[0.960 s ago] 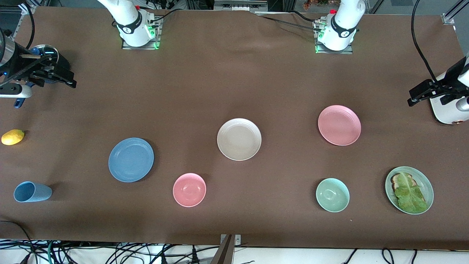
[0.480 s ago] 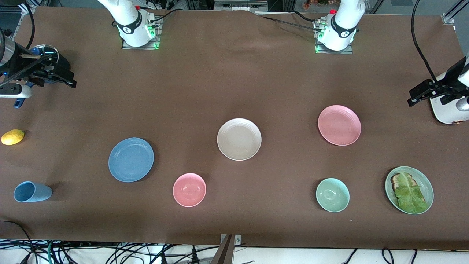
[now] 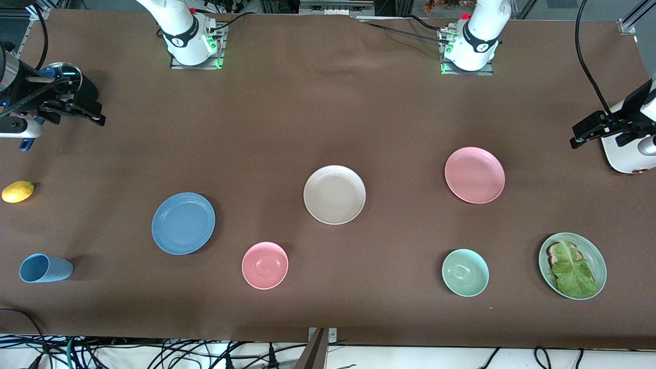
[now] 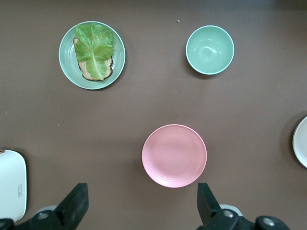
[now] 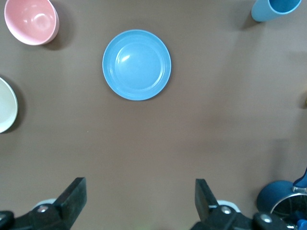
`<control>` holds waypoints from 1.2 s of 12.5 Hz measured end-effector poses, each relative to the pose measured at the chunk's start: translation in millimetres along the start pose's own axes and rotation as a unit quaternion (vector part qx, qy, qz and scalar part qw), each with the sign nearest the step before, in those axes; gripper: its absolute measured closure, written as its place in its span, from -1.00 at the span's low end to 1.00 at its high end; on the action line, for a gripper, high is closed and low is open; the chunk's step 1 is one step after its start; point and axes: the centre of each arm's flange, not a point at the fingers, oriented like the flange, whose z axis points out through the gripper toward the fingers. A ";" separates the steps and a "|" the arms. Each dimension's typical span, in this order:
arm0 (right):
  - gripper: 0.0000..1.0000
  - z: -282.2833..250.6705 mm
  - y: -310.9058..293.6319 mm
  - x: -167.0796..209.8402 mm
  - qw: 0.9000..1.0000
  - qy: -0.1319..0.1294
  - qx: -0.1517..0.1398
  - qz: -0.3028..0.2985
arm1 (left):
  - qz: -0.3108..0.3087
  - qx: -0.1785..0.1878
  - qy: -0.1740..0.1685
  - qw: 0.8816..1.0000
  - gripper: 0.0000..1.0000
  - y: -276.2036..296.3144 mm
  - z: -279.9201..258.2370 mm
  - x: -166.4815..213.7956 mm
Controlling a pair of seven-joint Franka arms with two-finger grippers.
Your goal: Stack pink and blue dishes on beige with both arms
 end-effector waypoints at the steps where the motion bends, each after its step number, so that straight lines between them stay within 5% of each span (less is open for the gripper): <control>1: -1.00 -0.9 0.2 1.1 1.000 0.005 0.000 0.000 | 0.000 0.000 0.000 1.000 -1.00 0.0 0.0 0.0; 9: -1.00 3.6 15.3 6.5 1.000 0.009 -0.001 0.014 | 0.000 0.000 -0.007 1.000 -1.00 -0.3 5.0 0.1; 15: -1.00 10.5 13.0 8.9 1.000 0.002 -0.002 0.012 | -0.002 0.001 -0.044 0.999 -1.00 -2.3 46.5 13.6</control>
